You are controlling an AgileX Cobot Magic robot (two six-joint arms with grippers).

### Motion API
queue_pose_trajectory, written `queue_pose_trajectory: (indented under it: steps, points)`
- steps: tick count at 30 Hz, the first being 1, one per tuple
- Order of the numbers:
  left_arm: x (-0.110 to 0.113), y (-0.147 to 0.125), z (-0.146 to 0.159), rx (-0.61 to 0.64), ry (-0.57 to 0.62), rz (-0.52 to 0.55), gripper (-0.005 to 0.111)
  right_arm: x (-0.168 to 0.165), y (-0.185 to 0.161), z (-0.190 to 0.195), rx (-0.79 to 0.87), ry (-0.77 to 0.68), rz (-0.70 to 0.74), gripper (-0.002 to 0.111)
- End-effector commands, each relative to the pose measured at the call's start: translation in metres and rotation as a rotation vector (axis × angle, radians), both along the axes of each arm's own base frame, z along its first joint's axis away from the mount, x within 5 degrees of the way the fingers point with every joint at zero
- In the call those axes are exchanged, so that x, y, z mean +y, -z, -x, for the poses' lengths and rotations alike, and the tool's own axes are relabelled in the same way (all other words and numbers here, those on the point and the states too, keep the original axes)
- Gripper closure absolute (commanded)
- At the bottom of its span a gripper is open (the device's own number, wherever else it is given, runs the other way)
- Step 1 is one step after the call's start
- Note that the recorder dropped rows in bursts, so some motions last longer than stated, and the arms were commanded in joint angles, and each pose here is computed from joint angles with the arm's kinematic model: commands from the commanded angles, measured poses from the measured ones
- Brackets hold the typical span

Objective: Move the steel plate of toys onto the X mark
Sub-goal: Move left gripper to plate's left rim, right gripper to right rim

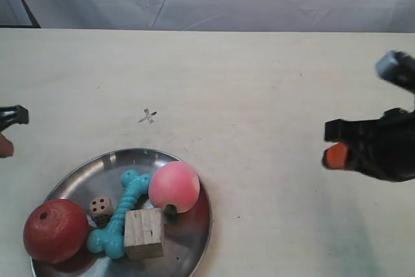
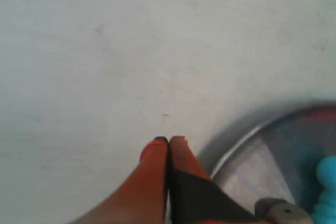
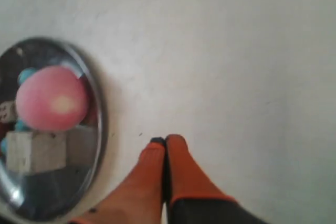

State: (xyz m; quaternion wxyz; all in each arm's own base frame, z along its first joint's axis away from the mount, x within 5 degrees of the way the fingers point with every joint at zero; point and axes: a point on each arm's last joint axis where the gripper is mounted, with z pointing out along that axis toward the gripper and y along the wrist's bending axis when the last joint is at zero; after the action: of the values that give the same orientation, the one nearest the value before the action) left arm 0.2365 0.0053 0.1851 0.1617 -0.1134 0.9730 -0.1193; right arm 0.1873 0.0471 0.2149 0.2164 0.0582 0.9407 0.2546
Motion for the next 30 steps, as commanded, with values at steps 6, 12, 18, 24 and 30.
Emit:
queue_pose_trajectory:
  steps: [6,12,18,24,30]
  points:
    - [-0.012,0.053,-0.009,0.218,0.069,0.148,0.107,0.048,0.058,-0.024,0.174,-0.261,-0.25,0.088]
    - [-0.011,0.051,-0.012,0.208,0.076,0.142,0.107,0.07,0.083,-0.025,0.234,-0.247,-0.203,0.069]
    - [-0.014,0.049,-0.012,0.212,0.071,0.176,0.107,0.084,0.101,-0.024,0.264,-0.269,-0.218,0.069]
    - [-0.016,0.047,-0.013,0.196,0.123,0.197,0.107,0.084,0.101,-0.024,0.259,-0.279,-0.219,0.069]
    - [-0.017,0.047,-0.012,0.202,0.162,0.199,0.099,0.086,0.099,-0.021,0.252,-0.326,-0.247,0.069]
